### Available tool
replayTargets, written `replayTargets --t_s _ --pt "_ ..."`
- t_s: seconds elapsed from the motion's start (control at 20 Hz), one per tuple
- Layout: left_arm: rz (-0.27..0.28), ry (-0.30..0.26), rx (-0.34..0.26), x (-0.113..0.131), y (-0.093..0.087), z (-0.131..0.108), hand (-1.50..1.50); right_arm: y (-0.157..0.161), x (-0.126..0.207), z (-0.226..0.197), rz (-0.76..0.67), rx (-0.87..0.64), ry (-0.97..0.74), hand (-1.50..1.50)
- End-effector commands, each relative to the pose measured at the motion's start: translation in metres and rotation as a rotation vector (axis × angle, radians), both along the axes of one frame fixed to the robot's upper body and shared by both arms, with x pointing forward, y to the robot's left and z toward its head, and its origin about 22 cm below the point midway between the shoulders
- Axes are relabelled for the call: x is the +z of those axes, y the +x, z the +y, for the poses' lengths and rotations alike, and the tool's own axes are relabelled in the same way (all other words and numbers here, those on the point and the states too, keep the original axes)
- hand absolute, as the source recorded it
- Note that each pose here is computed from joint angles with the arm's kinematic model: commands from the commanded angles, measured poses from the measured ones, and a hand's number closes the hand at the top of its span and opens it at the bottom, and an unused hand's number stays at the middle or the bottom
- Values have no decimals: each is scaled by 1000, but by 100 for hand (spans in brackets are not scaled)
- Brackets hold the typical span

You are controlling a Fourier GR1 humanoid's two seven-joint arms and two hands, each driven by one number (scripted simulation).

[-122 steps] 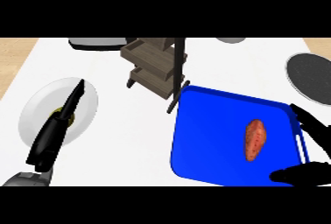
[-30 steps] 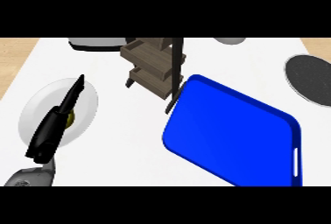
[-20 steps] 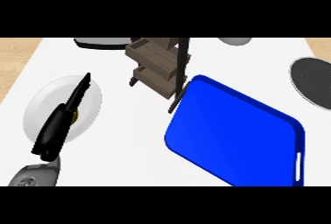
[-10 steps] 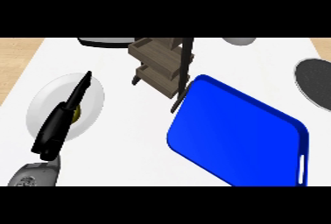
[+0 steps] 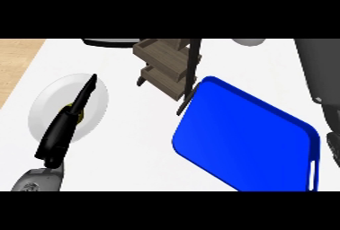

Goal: Pick the sweet potato from the tray and place it in the tiered basket

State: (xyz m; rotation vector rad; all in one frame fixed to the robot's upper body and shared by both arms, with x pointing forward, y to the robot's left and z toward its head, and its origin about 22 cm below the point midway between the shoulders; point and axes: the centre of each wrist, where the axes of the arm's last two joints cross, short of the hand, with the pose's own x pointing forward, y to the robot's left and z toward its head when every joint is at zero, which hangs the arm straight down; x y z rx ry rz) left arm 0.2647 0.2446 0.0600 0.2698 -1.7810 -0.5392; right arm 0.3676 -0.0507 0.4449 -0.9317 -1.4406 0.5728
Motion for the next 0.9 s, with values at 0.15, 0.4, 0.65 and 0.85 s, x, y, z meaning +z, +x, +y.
replayTargets --t_s 0.15,0.4,0.65,0.85 --pt "-12 -6 -19 3 0 -4 0 40 -50 22 0 -86 259 -150" --pt "6 -13 -18 -8 -4 -2 0 43 -69 48 -40 3 368 -150" --pt "-18 -7 -13 6 8 -4 0 56 -61 19 -256 -37 503 -150" --pt "-9 -6 25 2 6 4 0 58 -40 -4 -398 -217 513 -150"
